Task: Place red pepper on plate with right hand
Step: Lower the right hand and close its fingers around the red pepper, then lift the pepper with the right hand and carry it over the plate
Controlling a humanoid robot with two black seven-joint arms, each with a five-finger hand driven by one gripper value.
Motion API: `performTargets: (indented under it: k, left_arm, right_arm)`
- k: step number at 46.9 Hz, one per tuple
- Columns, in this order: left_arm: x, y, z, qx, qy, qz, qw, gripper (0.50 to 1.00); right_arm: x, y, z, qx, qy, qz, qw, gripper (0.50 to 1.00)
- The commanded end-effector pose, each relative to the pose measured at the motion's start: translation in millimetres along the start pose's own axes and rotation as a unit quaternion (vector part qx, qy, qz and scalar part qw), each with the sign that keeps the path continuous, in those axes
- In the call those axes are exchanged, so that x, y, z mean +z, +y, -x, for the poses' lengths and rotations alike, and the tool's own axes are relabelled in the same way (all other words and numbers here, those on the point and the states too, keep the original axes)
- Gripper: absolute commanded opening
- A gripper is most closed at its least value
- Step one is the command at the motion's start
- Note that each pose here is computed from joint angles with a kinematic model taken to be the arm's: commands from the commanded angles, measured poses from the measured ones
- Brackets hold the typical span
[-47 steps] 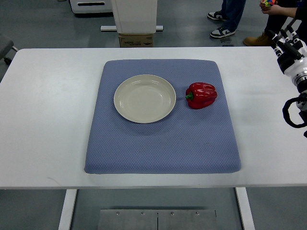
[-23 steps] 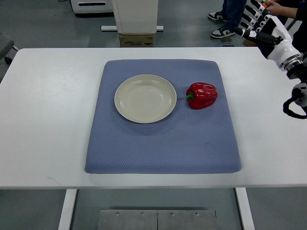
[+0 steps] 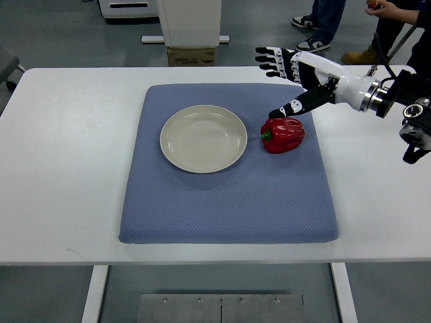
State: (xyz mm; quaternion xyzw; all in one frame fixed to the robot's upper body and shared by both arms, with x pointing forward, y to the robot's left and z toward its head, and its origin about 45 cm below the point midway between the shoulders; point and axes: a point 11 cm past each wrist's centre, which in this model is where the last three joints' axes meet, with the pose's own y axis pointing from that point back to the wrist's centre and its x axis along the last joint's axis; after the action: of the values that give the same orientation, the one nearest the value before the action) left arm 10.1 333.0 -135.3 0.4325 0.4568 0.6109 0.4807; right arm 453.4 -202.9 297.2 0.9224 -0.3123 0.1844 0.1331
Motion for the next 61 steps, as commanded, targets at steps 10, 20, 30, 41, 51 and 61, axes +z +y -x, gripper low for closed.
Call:
performTargets:
  k: [10,20,30,41,51,61]
  left_arm:
    - [0,0,0,0.001,0.000,0.000,1.000,1.000]
    - [0,0,0,0.000,0.000,0.000,1.000,1.000]
    - [0,0,0,0.000,0.000,0.001,1.000,1.000]
    - [0,0,0,0.000,0.000,0.000,1.000,1.000]
    - [0,0,0,0.000,0.000,0.000,1.000,1.000]
    - [0,0,0,0.000,0.000,0.000,1.000,1.000]
  right_arm:
    - [33,-7,19,0.003,0.141,0.084,0.986,1.000]
    - [47,-8,29,0.001,0.161,0.104,0.981,0.989]
    - [62,-4,25,0.016,0.197,0.130,0.971,0.993]
    - [75,-20,41,0.002,0.251,0.141,0.958,0.977]
    - [81,-16,40,-0.003,0.262,0.151,0.953,0.705]
    - [86,-21,41,-0.011,0.285,0.159,0.945,0.500]
